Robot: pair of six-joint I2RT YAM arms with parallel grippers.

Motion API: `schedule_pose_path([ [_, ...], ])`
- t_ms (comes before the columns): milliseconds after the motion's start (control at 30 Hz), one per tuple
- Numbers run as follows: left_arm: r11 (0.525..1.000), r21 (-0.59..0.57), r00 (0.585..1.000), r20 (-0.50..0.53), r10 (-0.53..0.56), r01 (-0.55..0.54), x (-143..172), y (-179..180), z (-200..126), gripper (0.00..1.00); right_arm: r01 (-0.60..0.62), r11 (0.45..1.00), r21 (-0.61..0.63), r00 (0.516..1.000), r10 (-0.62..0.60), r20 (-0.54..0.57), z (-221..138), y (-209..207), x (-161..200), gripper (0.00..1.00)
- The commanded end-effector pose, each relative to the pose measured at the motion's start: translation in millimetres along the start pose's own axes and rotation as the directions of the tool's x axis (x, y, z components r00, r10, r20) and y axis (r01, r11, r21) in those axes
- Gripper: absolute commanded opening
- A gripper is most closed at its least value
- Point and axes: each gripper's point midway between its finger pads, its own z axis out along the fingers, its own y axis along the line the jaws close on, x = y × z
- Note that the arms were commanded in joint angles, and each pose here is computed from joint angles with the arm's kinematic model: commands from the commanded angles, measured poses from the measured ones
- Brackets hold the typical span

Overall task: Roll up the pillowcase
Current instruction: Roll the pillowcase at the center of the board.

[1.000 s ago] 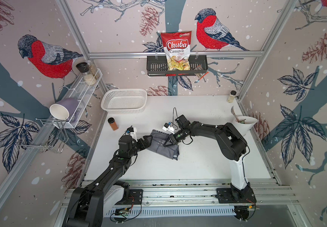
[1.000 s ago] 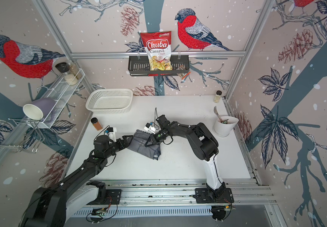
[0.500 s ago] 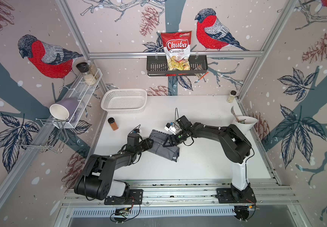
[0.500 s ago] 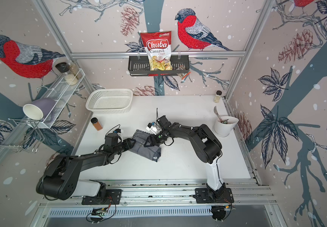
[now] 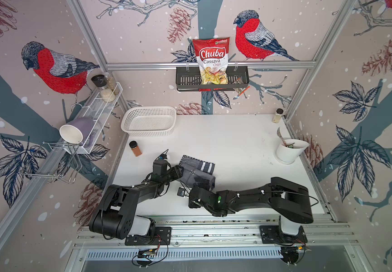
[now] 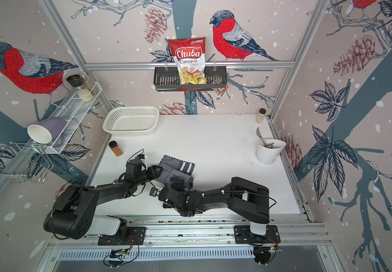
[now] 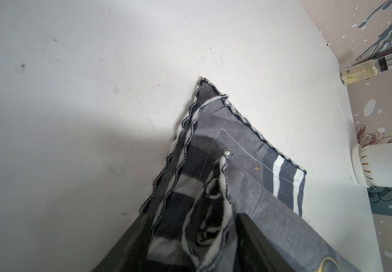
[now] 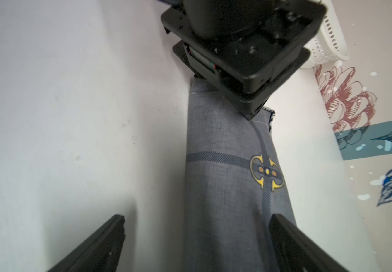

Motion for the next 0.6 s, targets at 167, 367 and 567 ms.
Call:
schedule_pose_path([
  [167, 0.998, -0.063, 0.999, 0.029, -0.025, 0.027, -2.7, 9.6, -7.7, 0.75, 0.011, 1.0, -0.011, 0.994, -0.012, -0.107, 24.5, -2.9, 18.5, 0.44],
  [367, 0.973, -0.092, 0.964, 0.187, -0.192, 0.211, -24.1, 22.0, -41.0, 0.96, -0.226, 0.927, -0.298, 0.97, 0.188, -0.153, 19.5, 7.2, 26.6, 0.0],
  [567, 0.929, -0.066, 0.881, 0.348, -0.322, 0.365, -40.5, 35.8, -86.4, 0.96, -0.527, 0.666, -0.528, 0.846, 0.473, -0.247, 6.6, -3.4, 12.3, 0.0],
])
